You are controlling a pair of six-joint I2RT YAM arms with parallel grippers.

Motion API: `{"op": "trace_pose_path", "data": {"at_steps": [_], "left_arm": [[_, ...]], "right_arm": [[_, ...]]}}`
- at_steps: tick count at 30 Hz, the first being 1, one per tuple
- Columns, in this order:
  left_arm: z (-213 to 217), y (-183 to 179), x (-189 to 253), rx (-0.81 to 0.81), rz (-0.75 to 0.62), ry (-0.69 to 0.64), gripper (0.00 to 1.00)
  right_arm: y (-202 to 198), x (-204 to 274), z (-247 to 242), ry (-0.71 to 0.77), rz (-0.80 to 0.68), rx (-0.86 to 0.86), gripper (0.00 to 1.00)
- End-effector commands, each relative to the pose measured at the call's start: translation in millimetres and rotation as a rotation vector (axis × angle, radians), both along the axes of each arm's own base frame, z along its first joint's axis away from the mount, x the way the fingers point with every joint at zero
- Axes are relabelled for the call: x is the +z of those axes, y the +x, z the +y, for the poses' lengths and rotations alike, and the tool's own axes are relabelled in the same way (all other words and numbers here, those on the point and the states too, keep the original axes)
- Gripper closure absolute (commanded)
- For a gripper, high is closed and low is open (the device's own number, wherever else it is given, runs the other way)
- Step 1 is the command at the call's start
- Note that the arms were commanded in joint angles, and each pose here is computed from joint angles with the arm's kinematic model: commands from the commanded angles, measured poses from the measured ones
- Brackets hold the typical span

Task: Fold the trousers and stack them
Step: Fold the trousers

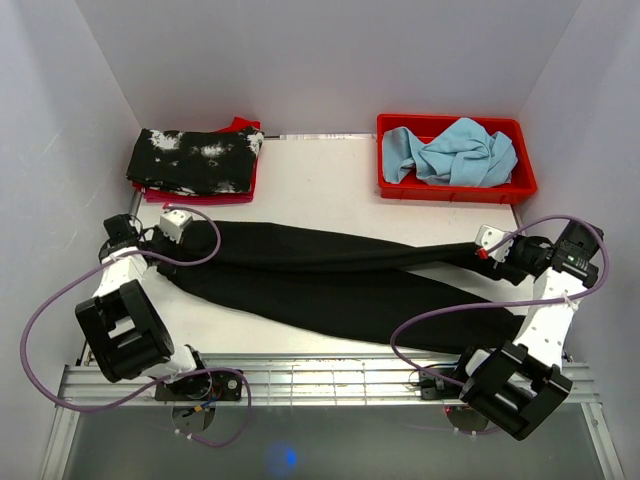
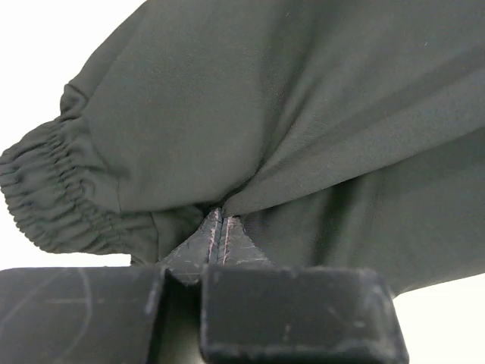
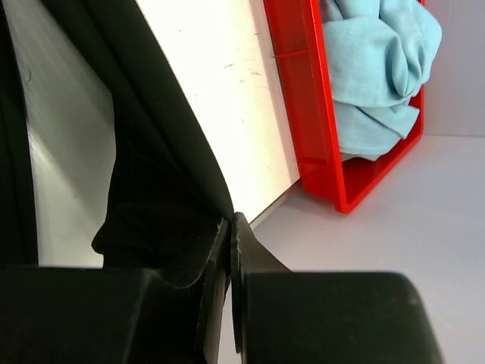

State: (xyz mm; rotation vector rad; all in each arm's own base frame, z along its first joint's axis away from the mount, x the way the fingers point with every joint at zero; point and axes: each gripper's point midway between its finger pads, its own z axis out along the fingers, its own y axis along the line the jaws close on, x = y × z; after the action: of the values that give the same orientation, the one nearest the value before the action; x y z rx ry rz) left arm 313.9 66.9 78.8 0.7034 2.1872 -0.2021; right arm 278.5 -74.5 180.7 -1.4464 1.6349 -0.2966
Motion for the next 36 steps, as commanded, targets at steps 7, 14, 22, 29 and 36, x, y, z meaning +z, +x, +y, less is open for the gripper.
{"op": "trace_pose_path", "data": {"at_steps": [7, 14, 22, 29, 36], "left_arm": [[20, 61, 44, 0.06, -0.038, -0.082, 1.0], [27, 86, 106, 0.03, -0.158, -0.104, 1.0], [36, 29, 137, -0.063, -0.242, -0.076, 1.0], [35, -48, 42, -0.201, -0.045, 0.091, 1.0], [34, -99, -46, -0.214, 0.186, 0.16, 1.0]], "right_arm": [[48, 58, 0, -0.039, -0.094, 0.051, 0.92], [52, 100, -5, -0.045, -0.125, 0.004, 0.92], [-14, 87, 4, -0.09, -0.122, -0.011, 0.92], [-58, -24, 7, -0.224, 0.079, 0.108, 0.92], [-73, -88, 5, -0.281, 0.184, 0.195, 0.92]]}}
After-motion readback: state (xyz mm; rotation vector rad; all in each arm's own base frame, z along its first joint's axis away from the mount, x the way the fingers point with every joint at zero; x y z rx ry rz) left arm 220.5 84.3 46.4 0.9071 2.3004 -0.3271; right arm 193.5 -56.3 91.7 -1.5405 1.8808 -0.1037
